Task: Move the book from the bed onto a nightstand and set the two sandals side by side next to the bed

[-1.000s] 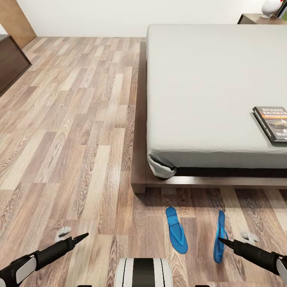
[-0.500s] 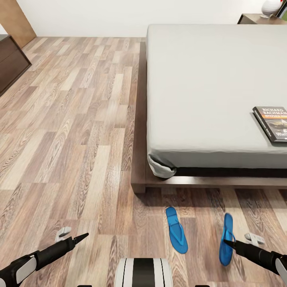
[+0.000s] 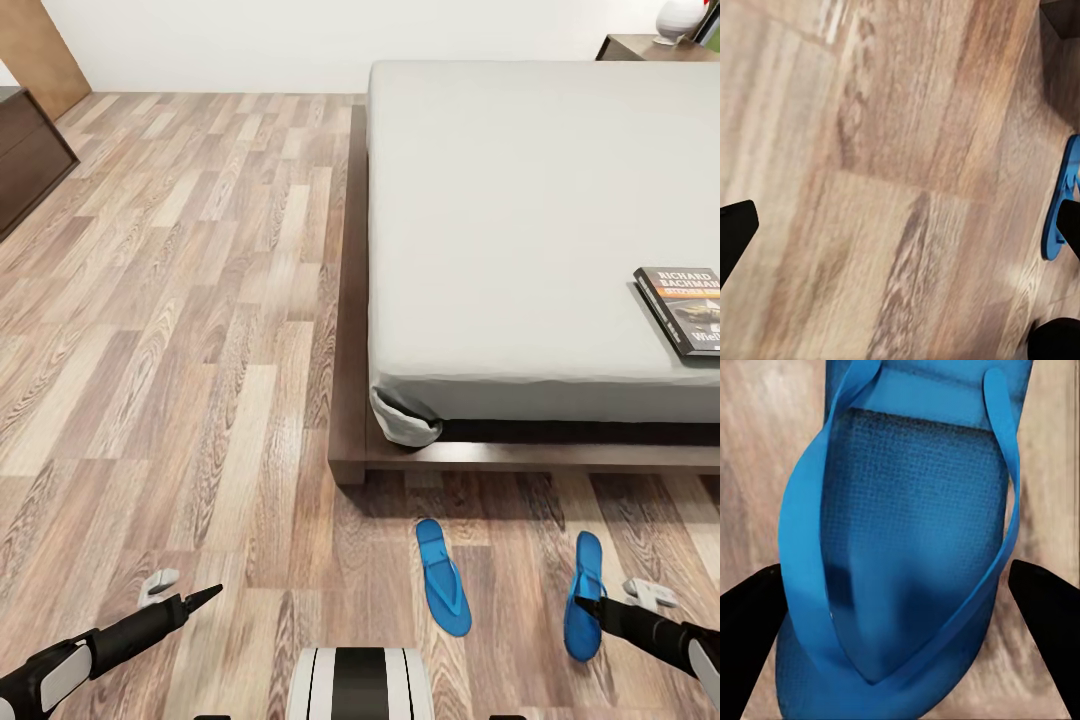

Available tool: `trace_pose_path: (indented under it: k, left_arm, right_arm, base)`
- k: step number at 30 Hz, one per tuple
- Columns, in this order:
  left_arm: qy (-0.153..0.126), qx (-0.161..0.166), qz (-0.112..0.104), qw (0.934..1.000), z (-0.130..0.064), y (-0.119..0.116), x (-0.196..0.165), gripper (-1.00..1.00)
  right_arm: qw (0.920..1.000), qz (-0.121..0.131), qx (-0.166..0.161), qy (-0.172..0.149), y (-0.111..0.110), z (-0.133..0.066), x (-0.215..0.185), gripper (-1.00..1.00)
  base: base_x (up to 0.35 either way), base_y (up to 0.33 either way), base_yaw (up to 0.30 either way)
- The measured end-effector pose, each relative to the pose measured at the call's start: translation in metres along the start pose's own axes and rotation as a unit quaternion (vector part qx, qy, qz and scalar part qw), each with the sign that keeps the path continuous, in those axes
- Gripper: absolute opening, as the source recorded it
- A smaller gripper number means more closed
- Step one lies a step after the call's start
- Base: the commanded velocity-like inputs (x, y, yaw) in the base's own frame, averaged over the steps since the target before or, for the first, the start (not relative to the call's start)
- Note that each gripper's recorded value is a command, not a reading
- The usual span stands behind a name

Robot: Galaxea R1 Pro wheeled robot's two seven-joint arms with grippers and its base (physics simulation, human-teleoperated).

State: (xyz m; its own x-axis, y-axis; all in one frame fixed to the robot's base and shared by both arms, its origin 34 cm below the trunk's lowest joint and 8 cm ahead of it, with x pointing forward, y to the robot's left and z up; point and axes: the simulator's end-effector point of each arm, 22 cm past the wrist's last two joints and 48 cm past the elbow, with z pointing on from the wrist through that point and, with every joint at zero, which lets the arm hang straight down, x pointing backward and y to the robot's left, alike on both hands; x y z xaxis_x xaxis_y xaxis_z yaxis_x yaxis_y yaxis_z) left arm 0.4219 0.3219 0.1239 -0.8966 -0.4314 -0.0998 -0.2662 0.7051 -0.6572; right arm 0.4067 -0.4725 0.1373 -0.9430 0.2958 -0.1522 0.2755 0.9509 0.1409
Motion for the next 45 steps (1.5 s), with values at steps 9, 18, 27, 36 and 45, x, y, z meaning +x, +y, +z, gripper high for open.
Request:
trace_pose_path:
  k: [9, 18, 27, 36, 45]
  left_arm:
    - [0.002, 0.005, -0.003, 1.0000, 0.006, -0.005, 0.004, 1.00]
    - [0.002, 0.007, -0.003, 1.0000, 0.007, -0.007, 0.006, 1.00]
    - [0.003, 0.010, -0.004, 0.9999, 0.011, -0.010, 0.008, 1.00]
    - [0.003, 0.011, -0.005, 0.9999, 0.012, -0.011, 0.009, 1.00]
    - [0.003, 0.011, -0.004, 0.9999, 0.012, -0.012, 0.009, 1.00]
  right_arm:
    - [0.9944, -0.056, 0.088, 0.016, -0.037, -0.005, 0.001, -1.00]
    - [0.9893, -0.058, 0.133, 0.012, -0.056, -0.009, -0.003, -1.00]
    - [0.9869, -0.063, 0.148, 0.013, -0.062, -0.010, -0.003, -1.00]
    - [0.9767, -0.072, 0.202, 0.016, -0.078, -0.015, -0.001, -1.00]
    - [0.9767, -0.071, 0.202, 0.017, -0.078, -0.014, 0.000, -1.00]
  base:
    - [0.000, 0.000, 0.000]
    - [0.000, 0.000, 0.000]
    - [0.000, 0.000, 0.000]
    - [0.000, 0.000, 0.000]
    - [0.048, 0.084, 0.000]
